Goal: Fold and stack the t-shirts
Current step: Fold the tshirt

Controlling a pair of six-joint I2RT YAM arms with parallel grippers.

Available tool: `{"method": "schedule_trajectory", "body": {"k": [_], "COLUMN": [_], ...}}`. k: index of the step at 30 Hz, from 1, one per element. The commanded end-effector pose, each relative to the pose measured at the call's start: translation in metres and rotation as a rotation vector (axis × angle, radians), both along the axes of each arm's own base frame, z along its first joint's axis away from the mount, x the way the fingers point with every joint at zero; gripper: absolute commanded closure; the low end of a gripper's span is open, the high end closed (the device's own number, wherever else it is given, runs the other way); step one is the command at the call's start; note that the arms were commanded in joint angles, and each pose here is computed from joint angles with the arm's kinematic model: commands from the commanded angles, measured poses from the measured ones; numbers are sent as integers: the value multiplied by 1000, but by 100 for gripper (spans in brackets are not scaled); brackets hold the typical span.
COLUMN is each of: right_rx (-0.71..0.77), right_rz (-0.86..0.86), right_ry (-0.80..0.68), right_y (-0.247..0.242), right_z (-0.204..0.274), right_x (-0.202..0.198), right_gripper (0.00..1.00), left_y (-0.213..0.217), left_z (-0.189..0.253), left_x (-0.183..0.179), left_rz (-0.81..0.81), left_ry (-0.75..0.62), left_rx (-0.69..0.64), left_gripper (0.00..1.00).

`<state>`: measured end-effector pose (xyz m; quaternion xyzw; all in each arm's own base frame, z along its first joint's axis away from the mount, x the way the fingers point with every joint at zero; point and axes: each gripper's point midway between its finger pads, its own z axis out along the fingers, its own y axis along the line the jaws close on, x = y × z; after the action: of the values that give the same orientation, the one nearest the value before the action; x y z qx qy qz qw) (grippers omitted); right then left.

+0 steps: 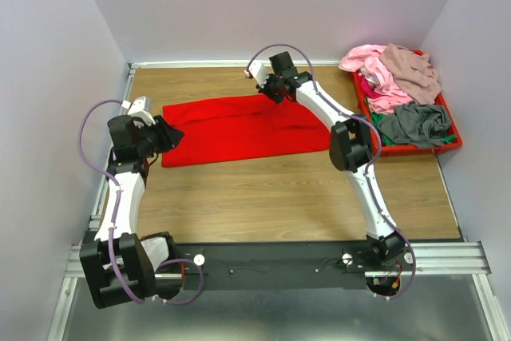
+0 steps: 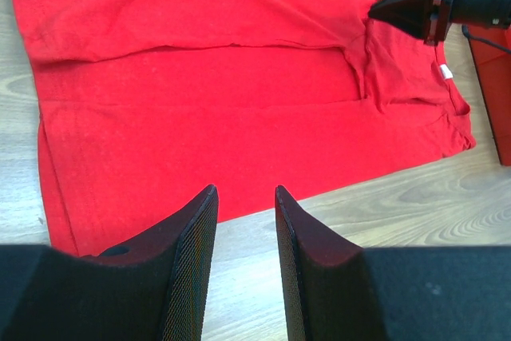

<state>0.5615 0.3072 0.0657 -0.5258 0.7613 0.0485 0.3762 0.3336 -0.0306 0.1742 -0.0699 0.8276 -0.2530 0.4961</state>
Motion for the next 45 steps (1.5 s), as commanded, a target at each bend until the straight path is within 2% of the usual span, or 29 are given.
{"method": "schedule_trajectory", "body": {"k": [1,4,13,32,35,42,45], "right_rx": [-36,-33,-48,-81,-85,-63,-54], "right_rz": [-78,-93,-107,-110,-112,-99,-94], "right_ry": [-64,-47,1,41,47,44,35], "right_y": [-18,-23,-29,-33,-35,-30,-29], "right_z": [4,-1,-25,-51,-56,-49,-42], "right_x": [19,19,14,8,8,8,9], "right_gripper": [81,72,63,59,60,84,87], "left_y": [0,0,-1,0,-1,-1,-1], "left_z": [-3,-3,-3,-3,-5,-4,-5], "left_x": [1,1,1,2,1,2,1], "left_rz": [3,-2,-5,-2,-4,-4,-4], "left_ry": [3,5,5,5,8,8,10], "left_rx": [17,15,15,17,16,16,17], "left_gripper": [57,57,57,57,57,57,57]}}
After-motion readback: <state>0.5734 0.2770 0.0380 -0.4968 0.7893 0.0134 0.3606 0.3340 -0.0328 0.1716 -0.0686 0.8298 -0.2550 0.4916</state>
